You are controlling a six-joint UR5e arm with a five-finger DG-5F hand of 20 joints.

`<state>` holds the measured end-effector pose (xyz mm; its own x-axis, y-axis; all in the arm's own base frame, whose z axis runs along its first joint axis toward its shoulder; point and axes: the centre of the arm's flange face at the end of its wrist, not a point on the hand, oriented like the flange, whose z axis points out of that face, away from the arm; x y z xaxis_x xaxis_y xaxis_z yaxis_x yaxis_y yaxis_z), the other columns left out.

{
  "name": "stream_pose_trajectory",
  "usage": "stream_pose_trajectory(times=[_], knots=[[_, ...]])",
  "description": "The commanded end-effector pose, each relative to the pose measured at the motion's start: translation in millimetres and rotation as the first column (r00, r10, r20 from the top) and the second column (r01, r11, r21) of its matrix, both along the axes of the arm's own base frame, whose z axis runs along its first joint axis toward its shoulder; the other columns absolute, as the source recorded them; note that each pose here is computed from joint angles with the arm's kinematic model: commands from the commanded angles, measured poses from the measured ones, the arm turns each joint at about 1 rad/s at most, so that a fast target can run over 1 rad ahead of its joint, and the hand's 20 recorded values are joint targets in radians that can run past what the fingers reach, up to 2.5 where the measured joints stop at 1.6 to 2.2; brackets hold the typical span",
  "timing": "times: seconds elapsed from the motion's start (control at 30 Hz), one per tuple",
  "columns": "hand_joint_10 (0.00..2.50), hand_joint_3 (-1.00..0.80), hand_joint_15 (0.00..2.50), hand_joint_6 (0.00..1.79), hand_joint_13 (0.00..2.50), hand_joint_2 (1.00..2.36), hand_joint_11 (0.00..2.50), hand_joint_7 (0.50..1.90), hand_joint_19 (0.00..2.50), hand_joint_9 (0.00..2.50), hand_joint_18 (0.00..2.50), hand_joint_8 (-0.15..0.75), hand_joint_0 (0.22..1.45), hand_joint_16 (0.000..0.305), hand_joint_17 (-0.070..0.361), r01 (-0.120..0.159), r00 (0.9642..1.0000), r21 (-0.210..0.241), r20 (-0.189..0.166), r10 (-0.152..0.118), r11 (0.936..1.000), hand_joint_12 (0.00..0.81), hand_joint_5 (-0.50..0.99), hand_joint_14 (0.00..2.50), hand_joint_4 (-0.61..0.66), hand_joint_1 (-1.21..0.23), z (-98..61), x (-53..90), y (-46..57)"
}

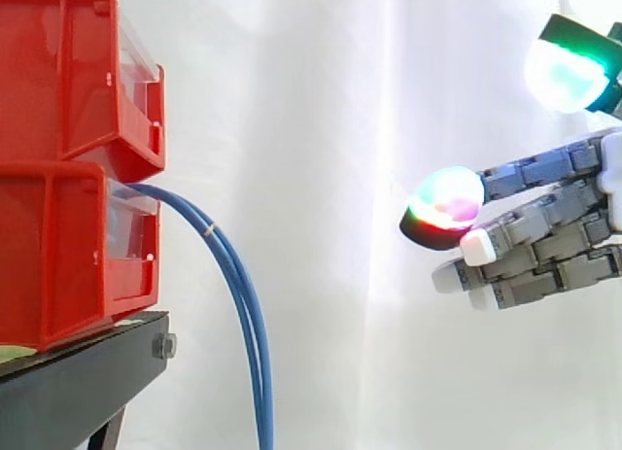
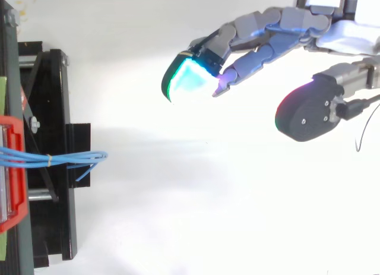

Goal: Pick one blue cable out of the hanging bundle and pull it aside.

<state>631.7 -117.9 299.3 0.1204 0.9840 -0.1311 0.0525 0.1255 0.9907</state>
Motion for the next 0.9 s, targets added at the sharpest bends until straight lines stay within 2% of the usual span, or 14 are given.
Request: stream_pose_trajectory(times=[0.0,0.03,0.13,0.2,0.27,0.3,0.37,0.43,0.47,0.5,0.53,0.63,0.7,0.87], knots=[[0.00,-0.47,0.01,0.50,0.23,1.00,0.07,0.69,0.12,0.68,0.01,0.243,0.52,0.051,0.114,0.019,0.9993,0.001,0.031,-0.019,0.9998,0.299,-0.18,0.00,0.22,-0.52,-9.5,-1.8,1.8],[0.00,-0.47,0.01,0.50,0.23,1.00,0.07,0.69,0.13,0.68,0.01,0.243,0.52,0.051,0.114,0.067,0.9973,-0.003,0.031,-0.067,0.9978,0.300,-0.18,0.00,0.22,-0.52,-15.0,-4.7,-0.6],[0.00,-0.49,0.02,0.50,0.24,1.00,0.07,0.70,0.13,0.68,0.02,0.251,0.50,0.052,0.116,0.102,0.9946,-0.021,0.024,-0.101,0.9946,0.306,-0.18,0.00,0.23,-0.53,-16.2,-5.1,-1.6],[0.00,-0.50,0.03,0.50,0.24,1.00,0.06,0.70,0.14,0.67,0.02,0.259,0.48,0.053,0.119,0.136,0.9907,-0.062,0.017,-0.135,0.9888,0.313,-0.18,0.00,0.24,-0.55,-16.3,-5.4,-1.0],[0.00,-0.50,0.02,0.50,0.20,1.00,0.07,0.70,0.14,0.65,0.00,0.276,0.45,0.058,0.131,0.151,0.9885,-0.091,0.014,-0.151,0.9842,0.334,-0.17,0.00,0.23,-0.58,-16.3,-5.3,0.7],[0.00,-0.50,0.02,0.50,0.18,1.00,0.06,0.70,0.14,0.61,0.00,0.270,0.44,0.059,0.133,0.165,0.9862,-0.129,0.012,-0.165,0.9778,0.339,-0.18,0.00,0.23,-0.58,-16.0,-5.0,1.7],[0.00,-0.50,0.03,0.50,0.08,1.00,0.05,0.70,0.14,0.50,0.00,0.251,0.42,0.061,0.137,0.171,0.9852,-0.141,0.010,-0.171,0.9752,0.347,-0.18,0.00,0.21,-0.57,-16.0,-5.1,1.9],[0.00,-0.50,0.03,0.50,0.04,1.00,0.01,0.69,0.13,0.45,0.00,0.252,0.41,0.063,0.142,0.187,0.9821,-0.194,0.012,-0.188,0.9631,0.350,-0.19,0.00,0.20,-0.56,-15.2,-4.2,3.5],[0.00,-0.50,0.02,0.50,0.01,1.00,0.00,0.69,0.11,0.42,0.00,0.247,0.40,0.063,0.143,0.189,0.9817,-0.202,0.015,-0.190,0.9611,0.349,-0.19,0.00,0.19,-0.56,-14.8,-3.6,4.2],[0.00,-0.50,0.02,0.50,0.00,1.00,0.00,0.68,0.11,0.37,0.00,0.242,0.40,0.064,0.143,0.199,0.9800,-0.225,0.037,-0.195,0.9540,0.351,-0.20,0.00,0.19,-0.56,-12.2,-0.7,7.2],[0.00,-0.50,0.02,0.50,0.00,1.00,0.00,0.67,0.10,0.35,0.00,0.238,0.39,0.065,0.146,0.198,0.9801,-0.234,0.036,-0.195,0.9519,0.354,-0.20,0.00,0.18,-0.55,-20.5,3.4,8.4],[0.00,-0.50,0.01,0.50,0.00,1.00,0.00,0.65,0.08,0.24,0.00,0.223,0.38,0.068,0.152,0.190,0.9818,-0.228,0.029,-0.188,0.9549,0.362,-0.21,0.00,0.16,-0.54,-35.9,8.8,11.3],[0.00,-0.50,0.01,0.50,0.00,1.00,0.00,0.65,0.06,0.20,0.00,0.217,0.37,0.068,0.154,0.190,0.9818,-0.201,0.028,-0.188,0.9611,0.362,-0.22,0.00,0.14,-0.54,-62.3,17.5,12.3],[0.00,-0.50,0.01,0.50,0.00,1.00,0.00,0.65,0.04,0.17,0.00,0.210,0.37,0.068,0.154,0.191,0.9806,-0.140,0.071,-0.183,0.9715,0.357,-0.22,0.00,0.14,-0.59,-87.9,35.3,14.7]])
